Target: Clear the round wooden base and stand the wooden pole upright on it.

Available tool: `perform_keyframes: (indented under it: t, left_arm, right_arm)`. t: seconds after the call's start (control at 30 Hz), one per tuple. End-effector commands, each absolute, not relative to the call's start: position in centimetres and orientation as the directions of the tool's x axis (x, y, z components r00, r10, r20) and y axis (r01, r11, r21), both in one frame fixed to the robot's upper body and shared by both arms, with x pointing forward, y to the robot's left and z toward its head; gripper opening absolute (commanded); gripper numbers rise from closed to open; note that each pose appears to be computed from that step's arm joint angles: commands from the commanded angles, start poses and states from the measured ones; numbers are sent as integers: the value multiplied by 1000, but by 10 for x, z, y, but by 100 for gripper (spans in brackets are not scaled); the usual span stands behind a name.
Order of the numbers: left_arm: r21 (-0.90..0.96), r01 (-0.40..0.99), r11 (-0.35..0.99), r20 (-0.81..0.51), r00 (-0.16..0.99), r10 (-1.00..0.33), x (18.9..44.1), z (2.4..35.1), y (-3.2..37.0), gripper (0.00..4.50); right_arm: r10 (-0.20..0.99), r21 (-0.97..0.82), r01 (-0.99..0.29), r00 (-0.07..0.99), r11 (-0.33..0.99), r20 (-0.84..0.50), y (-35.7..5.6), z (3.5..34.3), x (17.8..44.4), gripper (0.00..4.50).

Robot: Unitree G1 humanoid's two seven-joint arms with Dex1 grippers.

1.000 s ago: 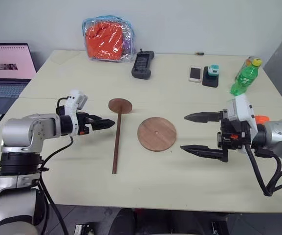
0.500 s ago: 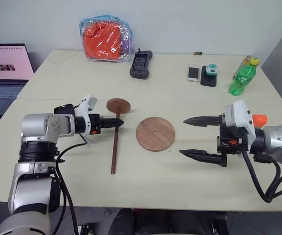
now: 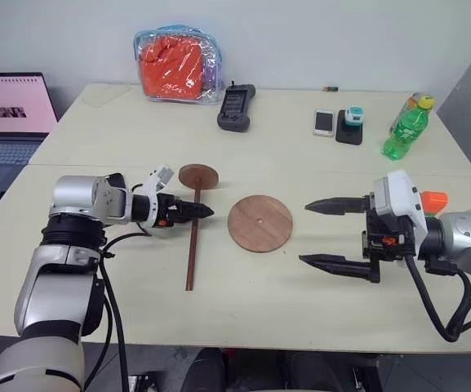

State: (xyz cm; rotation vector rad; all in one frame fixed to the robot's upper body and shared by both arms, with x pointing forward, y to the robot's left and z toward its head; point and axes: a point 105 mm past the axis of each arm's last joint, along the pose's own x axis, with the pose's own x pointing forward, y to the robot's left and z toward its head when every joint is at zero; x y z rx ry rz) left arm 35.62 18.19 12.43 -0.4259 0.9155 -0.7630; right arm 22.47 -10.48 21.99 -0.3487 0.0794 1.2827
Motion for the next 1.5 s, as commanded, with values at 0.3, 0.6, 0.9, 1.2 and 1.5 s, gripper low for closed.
perform_keyframes:
  t: [0.3, 0.6, 0.9, 1.2, 1.5]
  left_arm:
    - [-662, 416, 623, -521, 343, -782, 354, 121, 182, 196]
    - [-735, 490, 469, -320, 359, -877, 351, 148, 173, 23]
    - [-677, 628, 384, -117, 423, -898, 351, 187, 166, 23]
    - [-20, 867, 498, 180, 493, -851, 351, 271, 92, 23]
    - [270, 812, 517, 245, 461, -853, 341, 254, 64, 23]
  right_arm:
    - [924, -242, -943, 289, 229, -251, -104, 227, 218, 450]
    - [920, -244, -941, 295, 234, -259, -106, 227, 219, 450]
    - [915, -252, -938, 302, 236, -266, -109, 229, 220, 450]
    - [891, -321, -895, 392, 311, -228, -113, 232, 224, 450]
    - [826, -362, -827, 523, 431, -212, -105, 204, 229, 450]
